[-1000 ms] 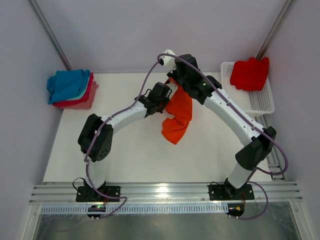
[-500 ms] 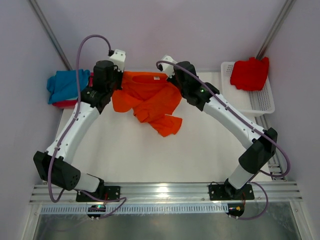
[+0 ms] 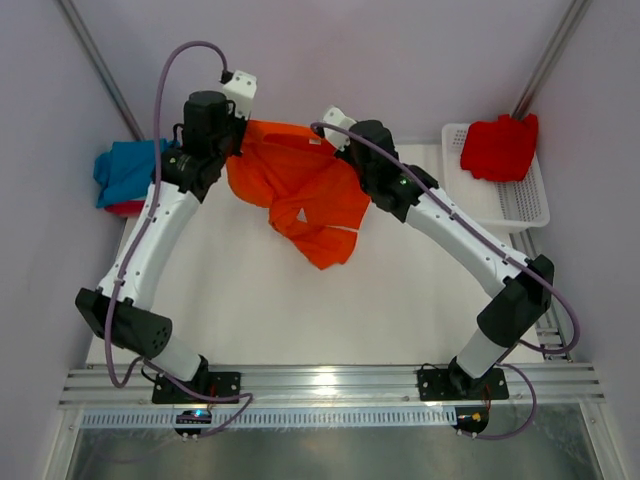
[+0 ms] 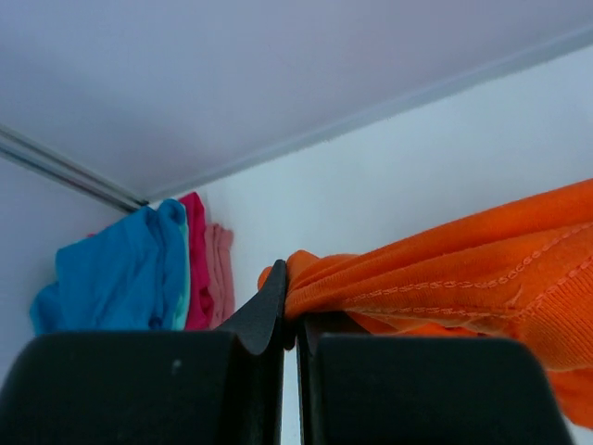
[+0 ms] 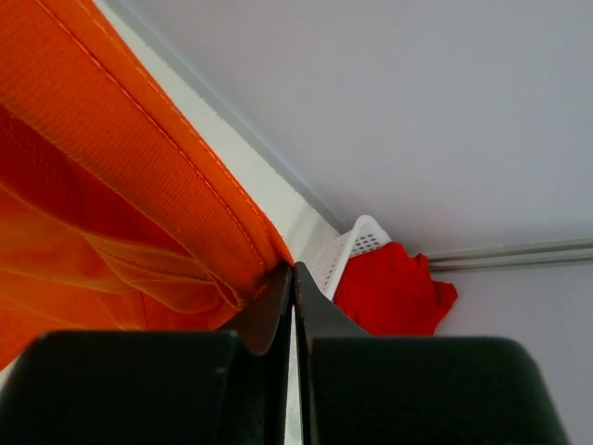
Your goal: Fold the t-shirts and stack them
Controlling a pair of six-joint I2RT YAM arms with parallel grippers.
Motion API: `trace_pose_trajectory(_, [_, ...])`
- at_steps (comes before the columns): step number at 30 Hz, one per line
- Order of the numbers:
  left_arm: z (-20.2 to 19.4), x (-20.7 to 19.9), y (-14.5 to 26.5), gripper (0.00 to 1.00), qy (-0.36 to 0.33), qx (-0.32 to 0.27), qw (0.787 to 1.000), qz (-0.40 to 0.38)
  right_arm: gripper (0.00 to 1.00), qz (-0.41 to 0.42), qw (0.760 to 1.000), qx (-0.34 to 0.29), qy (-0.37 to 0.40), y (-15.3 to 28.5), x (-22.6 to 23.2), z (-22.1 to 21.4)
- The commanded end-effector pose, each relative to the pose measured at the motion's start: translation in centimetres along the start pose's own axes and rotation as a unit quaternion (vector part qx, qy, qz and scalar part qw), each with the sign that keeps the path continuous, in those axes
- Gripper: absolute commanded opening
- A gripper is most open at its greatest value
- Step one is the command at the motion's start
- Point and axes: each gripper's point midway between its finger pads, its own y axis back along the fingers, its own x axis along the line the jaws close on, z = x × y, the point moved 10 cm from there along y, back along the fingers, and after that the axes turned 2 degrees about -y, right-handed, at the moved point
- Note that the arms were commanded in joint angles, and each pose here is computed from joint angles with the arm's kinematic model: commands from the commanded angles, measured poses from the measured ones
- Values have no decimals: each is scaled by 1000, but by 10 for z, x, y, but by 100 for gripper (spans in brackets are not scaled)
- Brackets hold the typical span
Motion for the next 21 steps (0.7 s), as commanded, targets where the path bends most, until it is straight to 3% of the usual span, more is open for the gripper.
trace_pose_trajectory(1, [40, 43, 31, 0, 18, -61, 993, 95, 3, -126, 991, -29, -36, 29, -66, 33])
trace_pose_trajectory(9, [63, 64, 77, 0, 68, -115, 982, 136, 3, -170, 981, -60, -69, 61, -104, 52])
trace_pose_trajectory(21, [90, 109, 202, 0, 99, -218, 951, 194, 3, -201, 959, -147, -134, 164, -177, 71])
